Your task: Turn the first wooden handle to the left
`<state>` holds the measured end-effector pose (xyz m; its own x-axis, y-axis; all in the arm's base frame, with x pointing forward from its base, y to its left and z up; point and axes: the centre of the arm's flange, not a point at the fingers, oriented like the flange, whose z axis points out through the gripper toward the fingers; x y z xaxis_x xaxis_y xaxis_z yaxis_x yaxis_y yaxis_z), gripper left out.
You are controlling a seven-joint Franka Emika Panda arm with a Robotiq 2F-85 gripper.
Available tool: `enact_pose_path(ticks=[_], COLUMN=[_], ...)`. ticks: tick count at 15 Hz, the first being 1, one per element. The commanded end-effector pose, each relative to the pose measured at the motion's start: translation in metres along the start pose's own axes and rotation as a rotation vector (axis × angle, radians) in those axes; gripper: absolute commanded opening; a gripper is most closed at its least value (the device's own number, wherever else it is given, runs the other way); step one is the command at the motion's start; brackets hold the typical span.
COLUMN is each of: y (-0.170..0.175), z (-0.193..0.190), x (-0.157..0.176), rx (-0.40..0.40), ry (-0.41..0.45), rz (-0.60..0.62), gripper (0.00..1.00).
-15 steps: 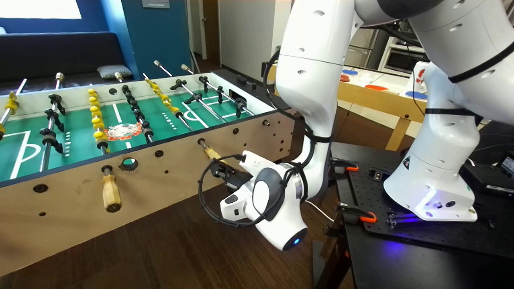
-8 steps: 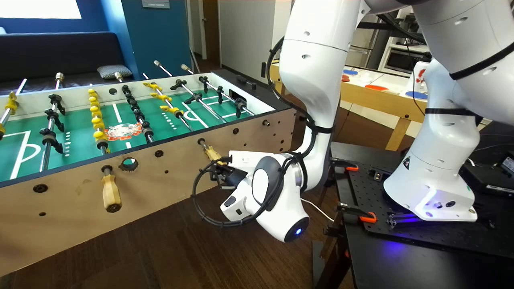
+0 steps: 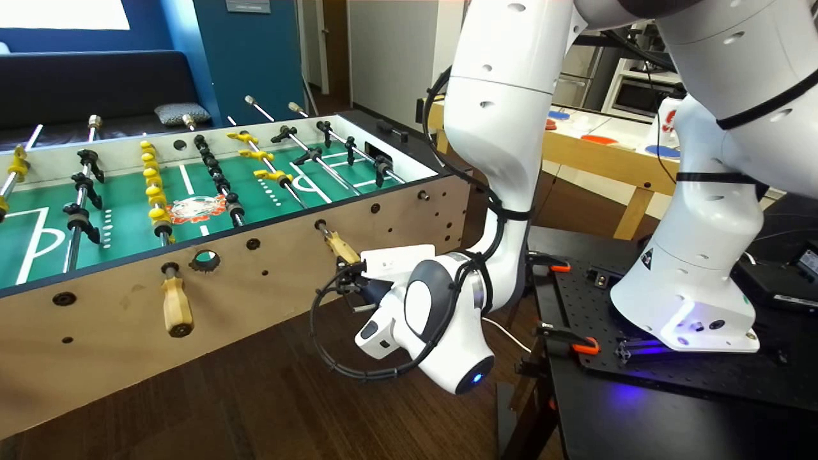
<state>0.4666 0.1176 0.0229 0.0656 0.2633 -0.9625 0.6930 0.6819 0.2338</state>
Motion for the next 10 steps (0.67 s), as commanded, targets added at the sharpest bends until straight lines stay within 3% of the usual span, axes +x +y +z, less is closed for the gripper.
enact_pose_path(ticks=[1,10], y=[0.0049,0.0047], z=[-0.0034,0.0056], x=[0.0080,0.0052], rx=[-0.030,-0.053], ry=[-0.060,-0.010], rz=[-0.190,-0.672], gripper=[0.16,0.16])
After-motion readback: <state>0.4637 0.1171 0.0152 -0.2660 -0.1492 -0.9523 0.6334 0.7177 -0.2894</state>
